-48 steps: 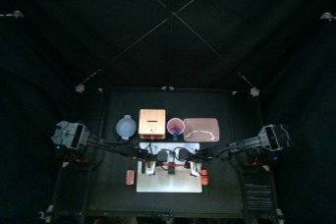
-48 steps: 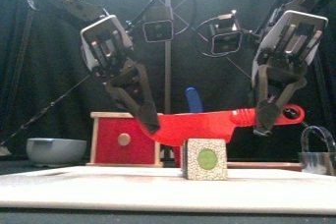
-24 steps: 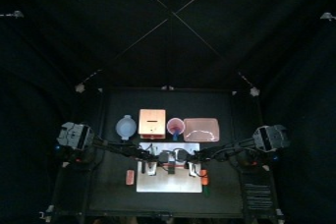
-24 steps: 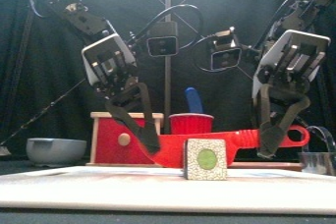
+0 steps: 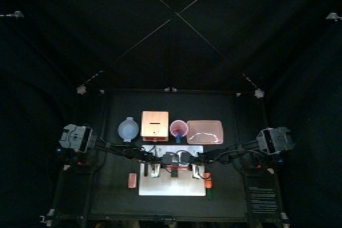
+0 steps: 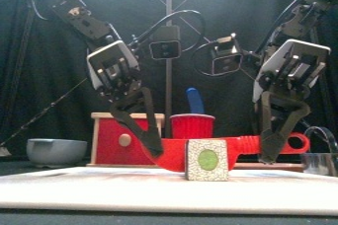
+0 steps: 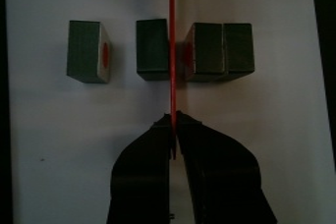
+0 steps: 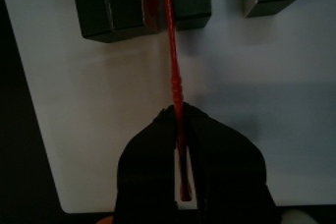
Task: Place sushi on board then cut the sushi with the knife then place the pieces on the plate
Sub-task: Cut the sushi into 4 pieces
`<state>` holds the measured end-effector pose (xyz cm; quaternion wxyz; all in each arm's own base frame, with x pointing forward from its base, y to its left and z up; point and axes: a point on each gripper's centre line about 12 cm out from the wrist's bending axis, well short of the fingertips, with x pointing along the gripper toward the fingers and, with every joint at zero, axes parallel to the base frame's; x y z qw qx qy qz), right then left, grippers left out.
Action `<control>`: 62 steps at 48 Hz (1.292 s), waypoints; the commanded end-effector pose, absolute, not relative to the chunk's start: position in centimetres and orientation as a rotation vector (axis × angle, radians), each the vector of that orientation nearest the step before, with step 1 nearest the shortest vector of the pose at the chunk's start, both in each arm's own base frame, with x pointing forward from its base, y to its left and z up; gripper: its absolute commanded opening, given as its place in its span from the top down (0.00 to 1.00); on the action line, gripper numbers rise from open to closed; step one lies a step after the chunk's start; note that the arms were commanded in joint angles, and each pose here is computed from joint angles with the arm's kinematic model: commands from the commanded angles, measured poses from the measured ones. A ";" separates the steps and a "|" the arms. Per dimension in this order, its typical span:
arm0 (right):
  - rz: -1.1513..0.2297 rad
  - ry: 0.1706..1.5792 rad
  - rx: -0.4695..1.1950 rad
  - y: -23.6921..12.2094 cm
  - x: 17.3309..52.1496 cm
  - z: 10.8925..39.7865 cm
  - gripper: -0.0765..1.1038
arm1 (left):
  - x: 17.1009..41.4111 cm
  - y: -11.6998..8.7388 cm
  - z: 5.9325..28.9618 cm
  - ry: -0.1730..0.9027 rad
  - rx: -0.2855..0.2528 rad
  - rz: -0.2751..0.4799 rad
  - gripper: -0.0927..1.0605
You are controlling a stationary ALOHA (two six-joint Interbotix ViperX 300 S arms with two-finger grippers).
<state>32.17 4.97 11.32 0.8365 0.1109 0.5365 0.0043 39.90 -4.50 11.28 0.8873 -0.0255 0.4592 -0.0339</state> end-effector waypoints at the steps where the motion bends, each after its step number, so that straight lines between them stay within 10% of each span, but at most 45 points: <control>1: 0.008 1.106 0.244 4.7 32.2 12.6 0.69 | 40.2 -4.2 12.0 0.938 -0.041 -0.069 0.52; 34: 0.048 1.014 0.260 5.3 32.5 17.5 0.69 | 40.2 -5.0 17.3 0.858 -0.004 -0.105 0.52; 62: 0.094 1.036 0.280 7.4 32.1 17.0 0.69 | 39.9 -8.1 15.4 0.917 -0.052 -0.154 0.52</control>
